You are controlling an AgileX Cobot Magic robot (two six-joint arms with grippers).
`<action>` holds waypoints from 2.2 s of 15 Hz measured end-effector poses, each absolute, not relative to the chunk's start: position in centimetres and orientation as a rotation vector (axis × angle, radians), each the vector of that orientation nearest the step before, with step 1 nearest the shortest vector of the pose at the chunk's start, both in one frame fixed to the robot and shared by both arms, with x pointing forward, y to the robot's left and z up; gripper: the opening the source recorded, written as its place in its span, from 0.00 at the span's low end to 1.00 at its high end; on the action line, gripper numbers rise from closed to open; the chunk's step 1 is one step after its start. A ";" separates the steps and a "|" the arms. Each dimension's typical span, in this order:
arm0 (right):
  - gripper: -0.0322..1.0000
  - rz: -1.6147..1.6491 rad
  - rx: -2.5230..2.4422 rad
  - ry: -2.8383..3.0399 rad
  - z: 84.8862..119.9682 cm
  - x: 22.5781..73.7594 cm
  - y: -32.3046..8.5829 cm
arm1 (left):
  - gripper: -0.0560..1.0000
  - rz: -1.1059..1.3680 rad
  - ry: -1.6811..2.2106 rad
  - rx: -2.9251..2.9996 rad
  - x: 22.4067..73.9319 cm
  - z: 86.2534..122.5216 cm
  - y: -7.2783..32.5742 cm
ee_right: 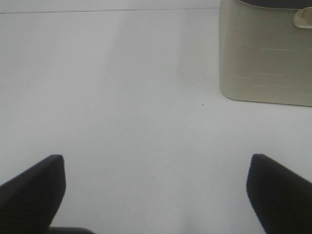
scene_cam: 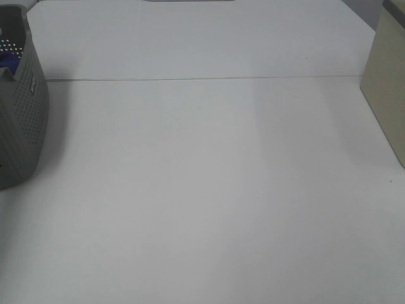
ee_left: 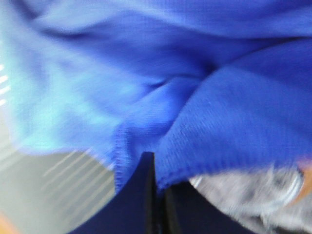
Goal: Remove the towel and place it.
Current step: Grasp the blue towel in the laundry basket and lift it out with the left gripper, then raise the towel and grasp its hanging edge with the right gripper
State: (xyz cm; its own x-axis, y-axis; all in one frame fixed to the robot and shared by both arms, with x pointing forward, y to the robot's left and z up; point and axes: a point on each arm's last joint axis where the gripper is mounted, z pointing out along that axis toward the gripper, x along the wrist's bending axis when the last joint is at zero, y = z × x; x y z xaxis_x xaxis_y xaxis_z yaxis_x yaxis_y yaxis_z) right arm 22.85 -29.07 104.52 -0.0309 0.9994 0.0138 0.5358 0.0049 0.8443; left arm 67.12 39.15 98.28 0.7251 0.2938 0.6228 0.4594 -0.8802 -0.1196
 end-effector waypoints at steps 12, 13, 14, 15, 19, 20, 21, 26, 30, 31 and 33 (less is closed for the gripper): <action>0.97 0.915 1.601 1.639 104.5 22.9 -29.1 | 0.05 -1.566 -0.800 -2.661 60.4 115.4 31.9; 0.97 0.915 1.601 1.639 104.5 22.9 -29.1 | 0.05 -1.623 -0.769 -2.645 59.9 116.4 31.5; 0.97 0.915 1.601 1.639 104.5 22.9 -29.1 | 0.05 -1.685 -0.744 -2.621 59.3 117.5 31.3; 0.97 0.915 1.601 1.639 104.5 22.9 -29.1 | 0.05 -1.764 -0.728 -2.590 58.5 118.8 31.3; 0.97 0.915 1.601 1.639 104.5 22.9 -29.1 | 0.05 -2.096 -0.672 -2.453 55.0 123.7 31.0; 0.97 0.915 1.601 1.639 104.5 22.9 -29.1 | 0.05 -2.268 -0.652 -2.396 52.7 126.1 30.4; 0.97 0.916 1.601 1.639 104.5 22.9 -29.1 | 0.05 -2.335 -0.631 -2.386 51.7 127.0 29.8; 0.97 0.933 1.602 1.643 104.5 22.9 -28.9 | 0.05 -2.501 -0.478 -2.417 49.8 128.6 26.6; 0.97 1.188 1.481 1.705 107.2 26.4 -27.3 | 0.05 -2.699 -0.271 -2.418 51.2 128.5 23.2; 0.97 1.288 1.414 1.749 107.9 27.8 -26.6 | 0.05 -2.671 -0.226 -2.473 52.0 127.7 22.0; 0.97 1.400 1.322 1.849 108.5 30.2 -25.6 | 0.05 -2.615 -0.110 -2.543 53.0 126.5 19.9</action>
